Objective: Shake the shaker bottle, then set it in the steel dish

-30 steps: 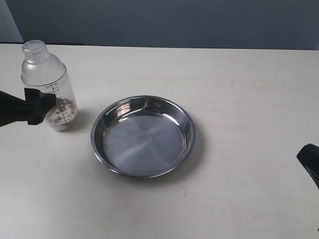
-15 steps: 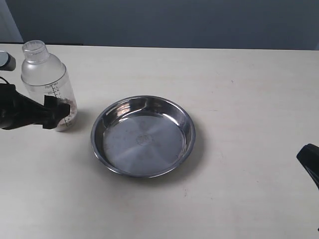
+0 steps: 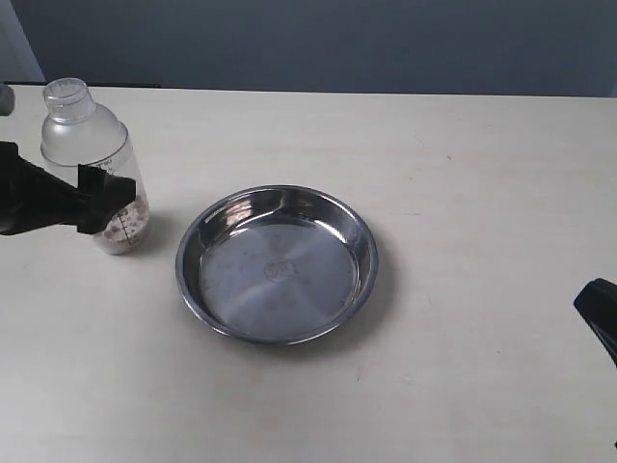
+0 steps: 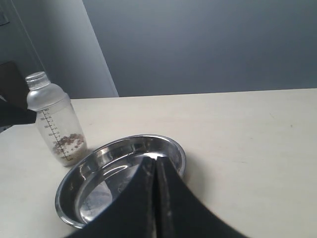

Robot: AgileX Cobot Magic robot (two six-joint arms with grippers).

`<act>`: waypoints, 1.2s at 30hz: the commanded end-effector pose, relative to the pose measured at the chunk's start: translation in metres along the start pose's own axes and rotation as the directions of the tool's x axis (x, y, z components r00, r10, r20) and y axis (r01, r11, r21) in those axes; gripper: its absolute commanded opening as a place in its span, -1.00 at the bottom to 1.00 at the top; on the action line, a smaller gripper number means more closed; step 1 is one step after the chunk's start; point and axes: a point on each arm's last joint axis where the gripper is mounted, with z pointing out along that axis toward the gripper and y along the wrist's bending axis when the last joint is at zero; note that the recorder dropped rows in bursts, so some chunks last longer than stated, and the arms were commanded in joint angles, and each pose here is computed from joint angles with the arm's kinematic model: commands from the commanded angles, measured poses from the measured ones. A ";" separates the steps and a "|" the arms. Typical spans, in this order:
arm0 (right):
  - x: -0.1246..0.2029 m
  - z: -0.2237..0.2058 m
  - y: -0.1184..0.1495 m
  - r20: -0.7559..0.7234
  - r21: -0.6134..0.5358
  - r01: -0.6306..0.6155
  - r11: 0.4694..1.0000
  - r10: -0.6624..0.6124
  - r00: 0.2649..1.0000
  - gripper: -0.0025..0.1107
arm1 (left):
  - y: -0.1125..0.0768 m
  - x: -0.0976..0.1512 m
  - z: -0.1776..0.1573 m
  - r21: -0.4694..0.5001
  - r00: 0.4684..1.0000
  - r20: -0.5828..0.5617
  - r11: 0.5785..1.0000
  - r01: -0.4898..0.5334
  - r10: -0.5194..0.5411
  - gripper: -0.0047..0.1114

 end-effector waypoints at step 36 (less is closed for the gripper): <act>0.000 0.000 -0.001 0.008 0.006 0.001 1.000 -0.001 1.000 -0.97 | 0.003 -0.010 0.007 -0.024 0.999 0.005 0.999 -0.046 0.046 0.90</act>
